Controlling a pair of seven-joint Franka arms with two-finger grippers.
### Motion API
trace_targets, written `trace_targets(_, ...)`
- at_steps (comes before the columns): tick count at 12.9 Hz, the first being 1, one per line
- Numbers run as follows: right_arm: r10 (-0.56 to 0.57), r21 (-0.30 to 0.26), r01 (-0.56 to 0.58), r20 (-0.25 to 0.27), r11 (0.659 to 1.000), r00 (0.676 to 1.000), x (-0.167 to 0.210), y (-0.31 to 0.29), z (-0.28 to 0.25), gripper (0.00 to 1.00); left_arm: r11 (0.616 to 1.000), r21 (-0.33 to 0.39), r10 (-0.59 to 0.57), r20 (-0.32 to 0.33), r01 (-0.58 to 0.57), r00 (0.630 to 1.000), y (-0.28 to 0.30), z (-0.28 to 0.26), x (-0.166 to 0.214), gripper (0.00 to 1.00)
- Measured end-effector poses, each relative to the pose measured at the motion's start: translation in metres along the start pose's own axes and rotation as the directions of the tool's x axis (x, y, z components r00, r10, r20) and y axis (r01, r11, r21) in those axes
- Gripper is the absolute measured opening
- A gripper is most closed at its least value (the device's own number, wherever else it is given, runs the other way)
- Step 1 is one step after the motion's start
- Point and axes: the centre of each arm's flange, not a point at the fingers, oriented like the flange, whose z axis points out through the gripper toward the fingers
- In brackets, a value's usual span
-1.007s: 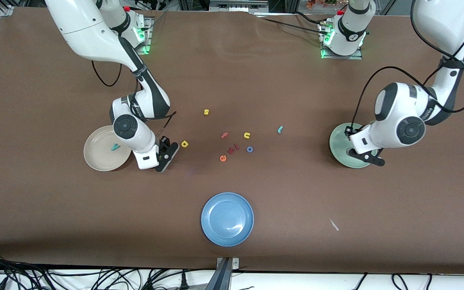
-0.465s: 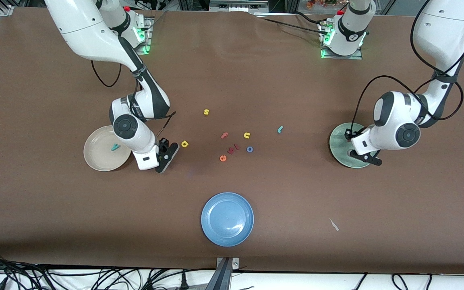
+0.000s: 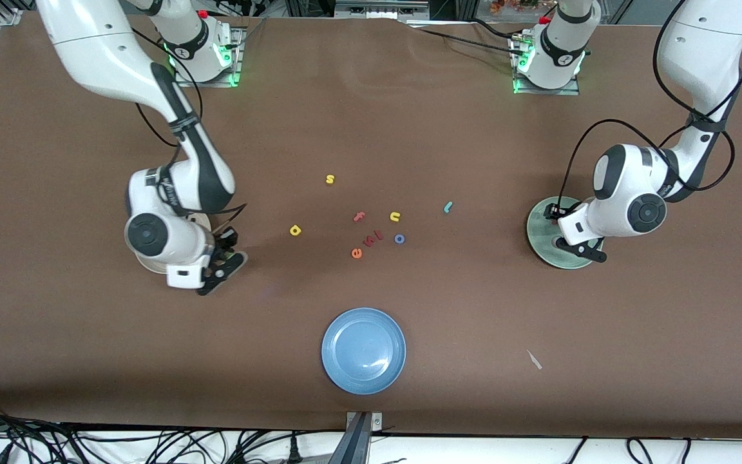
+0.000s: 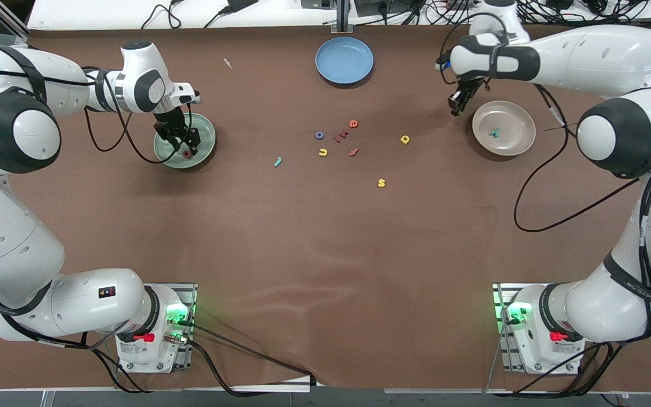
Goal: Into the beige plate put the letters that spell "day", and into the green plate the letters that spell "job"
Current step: 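Drop the green p on the white plate while the left gripper grasps the cyan 1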
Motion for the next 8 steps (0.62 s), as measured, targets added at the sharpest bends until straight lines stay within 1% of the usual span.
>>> trace_targets(2, 0.123, 0.019, -0.124, 0.062, 0.992, 0.99, -0.016, 0.013, -0.004, 0.28, 1.0, 0.011, 0.014, 0.003, -0.014, 1.0, 0.016, -0.028, -0.001, 0.99)
trace_targets(5, 0.244, 0.025, -0.25, 0.152, 0.968, 0.958, -0.033, 0.017, -0.008, 0.28, 0.999, 0.035, -0.01, -0.025, 0.011, 1.0, 0.078, -0.066, 0.002, 1.0)
trace_targets(6, 0.28, 0.018, -0.287, 0.168, 0.958, 0.945, -0.039, 0.025, -0.007, 0.28, 0.999, 0.036, -0.026, -0.035, 0.027, 0.999, 0.105, -0.07, 0.004, 1.0)
trace_targets(7, 0.306, 0.01, -0.313, 0.174, 0.95, 0.936, -0.046, 0.036, -0.006, 0.28, 0.999, 0.034, -0.036, -0.041, 0.038, 0.998, 0.13, -0.072, 0.007, 1.0)
trace_targets(8, 0.324, 0.003, -0.33, 0.177, 0.944, 0.929, -0.052, 0.046, -0.005, 0.35, 0.998, 0.033, -0.043, -0.047, 0.044, 0.998, 0.153, -0.072, 0.008, 1.0)
